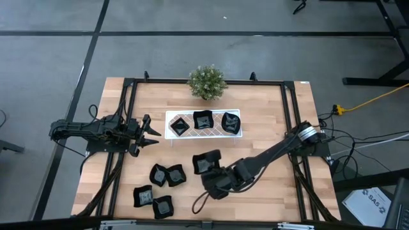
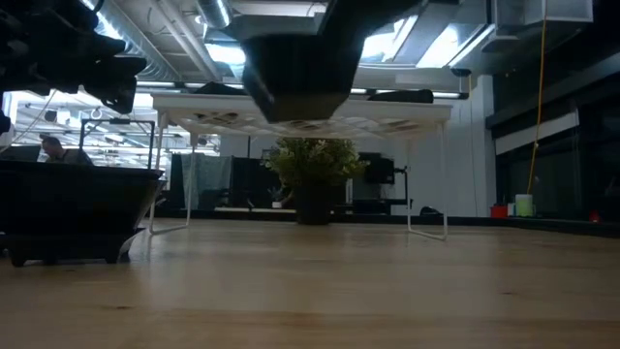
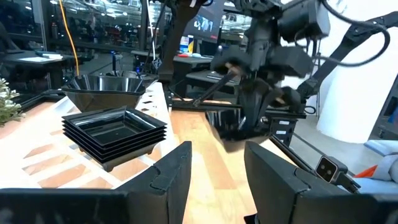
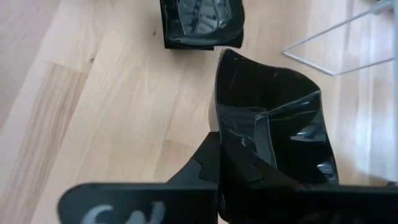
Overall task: Pick & Place Mini shaped plates
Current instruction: Stack the black distorted square plate on top of the black distorted square plate on the shelf
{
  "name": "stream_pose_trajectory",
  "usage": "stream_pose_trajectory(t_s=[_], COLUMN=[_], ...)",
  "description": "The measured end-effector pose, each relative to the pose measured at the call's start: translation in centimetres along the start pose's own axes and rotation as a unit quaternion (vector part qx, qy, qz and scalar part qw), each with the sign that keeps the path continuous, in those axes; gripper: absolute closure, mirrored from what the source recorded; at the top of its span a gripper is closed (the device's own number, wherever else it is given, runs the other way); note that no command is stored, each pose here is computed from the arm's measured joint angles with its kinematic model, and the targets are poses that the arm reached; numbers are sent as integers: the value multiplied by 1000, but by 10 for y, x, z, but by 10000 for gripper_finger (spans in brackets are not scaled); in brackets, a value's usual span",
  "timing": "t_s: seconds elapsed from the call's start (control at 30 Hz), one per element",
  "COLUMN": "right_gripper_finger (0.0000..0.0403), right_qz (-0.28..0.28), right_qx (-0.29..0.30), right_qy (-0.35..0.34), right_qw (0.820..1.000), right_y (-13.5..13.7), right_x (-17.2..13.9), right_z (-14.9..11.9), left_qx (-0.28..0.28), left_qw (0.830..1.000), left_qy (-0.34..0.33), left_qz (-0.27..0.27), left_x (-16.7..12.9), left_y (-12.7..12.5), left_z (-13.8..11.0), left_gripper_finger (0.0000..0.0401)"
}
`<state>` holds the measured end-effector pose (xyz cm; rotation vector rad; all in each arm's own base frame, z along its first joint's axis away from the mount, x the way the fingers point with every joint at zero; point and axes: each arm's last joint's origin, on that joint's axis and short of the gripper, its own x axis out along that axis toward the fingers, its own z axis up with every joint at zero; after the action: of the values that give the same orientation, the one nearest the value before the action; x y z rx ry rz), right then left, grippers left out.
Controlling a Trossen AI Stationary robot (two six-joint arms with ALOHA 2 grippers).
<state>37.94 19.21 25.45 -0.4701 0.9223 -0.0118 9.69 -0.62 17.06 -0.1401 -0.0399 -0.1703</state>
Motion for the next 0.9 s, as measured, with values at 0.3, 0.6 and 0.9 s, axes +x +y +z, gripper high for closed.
stream_pose_trajectory(t_s=[0.3, 0.6, 0.9], right_gripper_finger=[403, 403, 403], right_qz=[-5, -56, -91], right_qx=[-46, -53, -106], right_qy=[-36, -67, -42], right_qw=[998, 995, 989], right_y=[-20, -64, -107], right_x=[-37, -67, -53], right_z=[4, 5, 2], left_qx=[0, 0, 0], left_qw=[1000, 1000, 1000], left_qy=[0, 0, 0], left_qz=[0, 0, 0], left_x=[0, 0, 0], left_y=[0, 0, 0], left_z=[0, 0, 0], left_gripper_finger=[258, 258, 258])
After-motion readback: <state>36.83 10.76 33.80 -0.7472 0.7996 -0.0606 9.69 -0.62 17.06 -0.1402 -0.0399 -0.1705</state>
